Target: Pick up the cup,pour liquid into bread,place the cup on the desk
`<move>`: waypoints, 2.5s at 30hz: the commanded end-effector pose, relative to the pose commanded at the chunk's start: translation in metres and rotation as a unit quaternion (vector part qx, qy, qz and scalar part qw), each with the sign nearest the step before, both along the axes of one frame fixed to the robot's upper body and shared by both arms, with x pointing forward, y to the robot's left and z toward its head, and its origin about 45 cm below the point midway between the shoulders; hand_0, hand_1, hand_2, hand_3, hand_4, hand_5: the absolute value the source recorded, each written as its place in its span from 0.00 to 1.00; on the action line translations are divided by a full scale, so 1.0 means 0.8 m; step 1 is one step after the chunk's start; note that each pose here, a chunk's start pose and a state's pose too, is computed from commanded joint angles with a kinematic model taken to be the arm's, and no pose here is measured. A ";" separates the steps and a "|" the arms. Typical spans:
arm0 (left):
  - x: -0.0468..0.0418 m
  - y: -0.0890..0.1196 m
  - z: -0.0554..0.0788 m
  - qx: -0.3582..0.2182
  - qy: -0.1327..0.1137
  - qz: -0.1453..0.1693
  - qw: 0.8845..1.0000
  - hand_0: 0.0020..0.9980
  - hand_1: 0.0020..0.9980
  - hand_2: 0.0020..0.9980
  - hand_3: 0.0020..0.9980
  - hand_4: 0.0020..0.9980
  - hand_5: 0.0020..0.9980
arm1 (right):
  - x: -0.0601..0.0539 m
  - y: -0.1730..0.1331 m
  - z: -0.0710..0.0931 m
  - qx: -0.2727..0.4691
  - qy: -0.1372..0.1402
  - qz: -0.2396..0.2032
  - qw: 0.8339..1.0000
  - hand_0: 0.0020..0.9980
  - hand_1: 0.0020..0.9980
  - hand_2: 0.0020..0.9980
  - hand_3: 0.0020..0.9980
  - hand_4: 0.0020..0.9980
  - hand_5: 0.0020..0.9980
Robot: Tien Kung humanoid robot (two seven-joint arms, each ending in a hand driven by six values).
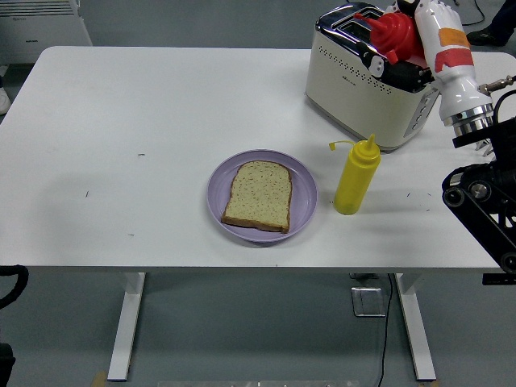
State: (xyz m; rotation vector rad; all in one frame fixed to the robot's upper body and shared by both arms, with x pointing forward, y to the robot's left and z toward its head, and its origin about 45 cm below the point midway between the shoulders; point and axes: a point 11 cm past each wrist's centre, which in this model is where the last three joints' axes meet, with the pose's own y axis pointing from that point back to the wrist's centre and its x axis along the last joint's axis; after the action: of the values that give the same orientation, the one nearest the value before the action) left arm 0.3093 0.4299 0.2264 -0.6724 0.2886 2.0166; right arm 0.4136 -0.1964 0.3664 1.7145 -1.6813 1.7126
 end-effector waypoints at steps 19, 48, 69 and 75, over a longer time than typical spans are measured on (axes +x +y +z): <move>-0.002 0.003 -0.001 -0.002 0.000 0.004 1.000 0.75 0.76 0.76 0.66 0.60 1.00 | 0.024 0.065 0.013 -0.287 -0.065 -0.006 0.956 0.00 0.12 0.27 0.29 0.72 0.08; -0.002 0.002 -0.002 -0.003 0.001 0.002 1.000 0.75 0.76 0.76 0.66 0.60 1.00 | 0.031 0.081 -0.007 -0.361 -0.042 -0.006 0.932 0.00 0.14 0.28 0.30 0.68 0.06; -0.004 0.002 -0.004 -0.003 0.004 0.003 1.000 0.75 0.76 0.76 0.66 0.60 1.00 | 0.022 0.102 -0.026 -0.380 -0.034 0.012 0.924 0.01 0.15 0.29 0.31 0.64 0.04; -0.004 0.002 -0.004 -0.003 0.004 0.003 1.000 0.75 0.76 0.76 0.66 0.60 1.00 | 0.024 0.092 -0.007 -0.343 -0.042 -0.005 0.938 0.01 0.15 0.29 0.31 0.64 0.03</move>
State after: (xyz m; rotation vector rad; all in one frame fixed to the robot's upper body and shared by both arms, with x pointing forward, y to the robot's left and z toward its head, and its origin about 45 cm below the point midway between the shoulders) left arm 0.3064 0.4318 0.2231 -0.6712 0.2974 2.0256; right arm 0.4330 -0.1230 0.3611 1.3033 -0.9200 2.0521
